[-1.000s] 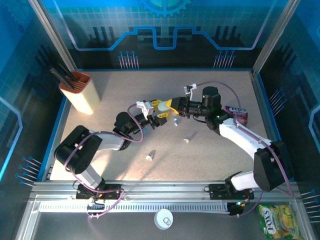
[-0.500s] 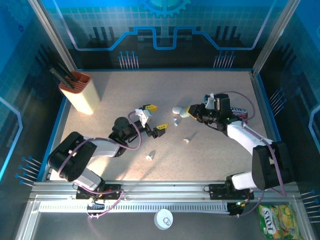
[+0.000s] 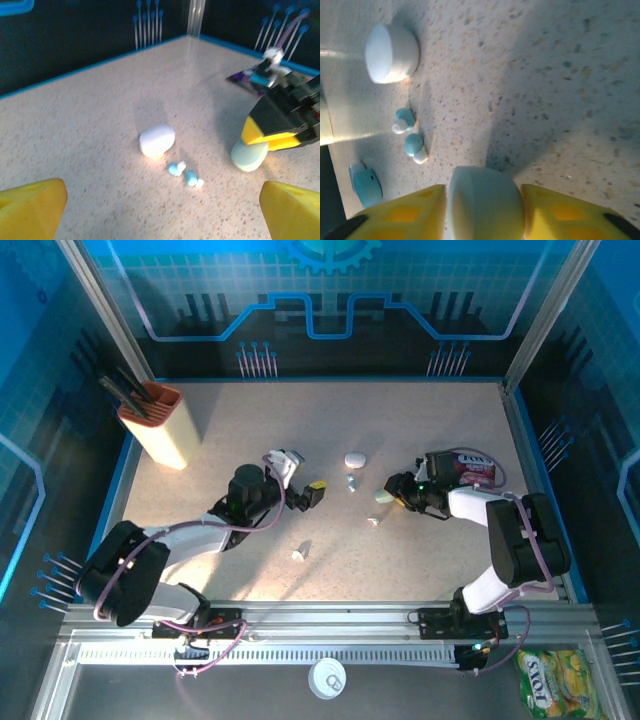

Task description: Insert the wireless bluetooth earbuds into the charging case

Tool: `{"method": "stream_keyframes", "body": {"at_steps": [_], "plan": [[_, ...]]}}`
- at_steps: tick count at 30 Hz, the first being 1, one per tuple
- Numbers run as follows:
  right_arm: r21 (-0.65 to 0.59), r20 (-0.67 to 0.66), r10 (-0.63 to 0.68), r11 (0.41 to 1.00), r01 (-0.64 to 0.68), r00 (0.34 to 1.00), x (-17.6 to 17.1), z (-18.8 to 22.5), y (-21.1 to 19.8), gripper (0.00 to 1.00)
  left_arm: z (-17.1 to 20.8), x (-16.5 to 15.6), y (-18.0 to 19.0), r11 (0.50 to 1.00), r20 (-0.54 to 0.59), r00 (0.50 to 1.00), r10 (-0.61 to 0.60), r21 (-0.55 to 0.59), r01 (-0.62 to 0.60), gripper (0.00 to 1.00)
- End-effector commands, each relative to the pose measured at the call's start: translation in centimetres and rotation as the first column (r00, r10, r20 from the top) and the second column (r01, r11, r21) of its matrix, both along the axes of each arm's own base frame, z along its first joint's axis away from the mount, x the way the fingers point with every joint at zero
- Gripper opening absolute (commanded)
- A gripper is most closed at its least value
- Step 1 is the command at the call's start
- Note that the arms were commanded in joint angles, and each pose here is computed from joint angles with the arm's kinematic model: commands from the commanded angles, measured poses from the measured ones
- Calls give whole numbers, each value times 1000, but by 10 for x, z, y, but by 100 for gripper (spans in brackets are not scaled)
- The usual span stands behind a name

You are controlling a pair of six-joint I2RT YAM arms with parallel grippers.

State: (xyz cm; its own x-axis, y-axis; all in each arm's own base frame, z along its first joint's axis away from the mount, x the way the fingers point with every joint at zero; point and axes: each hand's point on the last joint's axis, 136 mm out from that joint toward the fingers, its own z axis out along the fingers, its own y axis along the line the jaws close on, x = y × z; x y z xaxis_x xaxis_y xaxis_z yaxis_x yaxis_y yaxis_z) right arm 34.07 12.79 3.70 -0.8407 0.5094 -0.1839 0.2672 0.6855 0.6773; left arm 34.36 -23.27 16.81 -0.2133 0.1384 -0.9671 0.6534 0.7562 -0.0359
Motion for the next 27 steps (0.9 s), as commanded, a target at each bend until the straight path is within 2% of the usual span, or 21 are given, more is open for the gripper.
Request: {"method": "stream_keyframes", "body": {"at_steps": [1, 5, 7, 10, 13, 16, 18, 22, 27], "plan": [[-90, 45, -11, 996, 15, 999, 3, 11, -15, 56, -15, 7, 19, 989, -157, 980, 122, 108, -105, 99], [-266, 106, 39, 964, -10, 994, 1, 41, -25, 69, -23, 12, 37, 970, -266, 934, 238, 111, -216, 99], [-346, 147, 106, 937, -49, 983, 0, 58, -21, 74, -26, 16, 50, 957, -352, 891, 286, 54, -286, 99], [-440, 212, 258, 887, -144, 942, 1, 80, 2, 76, -30, 24, 74, 909, -469, 812, 348, -45, -415, 96], [-513, 277, 411, 828, -228, 869, 1, 96, 38, 77, -31, 27, 93, 864, -552, 754, 356, -114, -491, 96], [-577, 327, 551, 760, -299, 767, 1, 110, 81, 77, -34, 30, 116, 791, -624, 680, 385, -156, -592, 95], [-633, 326, 654, 687, -357, 683, -4, 109, 114, 77, -37, 29, 129, 753, -661, 639, 394, -167, -637, 96], [-667, 305, 755, 604, -436, 580, -8, 96, 166, 78, -43, 25, 147, 716, -706, 579, 408, -147, -683, 99], [-669, 262, 825, 529, -522, 500, -14, 73, 223, 79, -49, 17, 163, 687, -738, 529, 418, -125, -716, 99]]}}
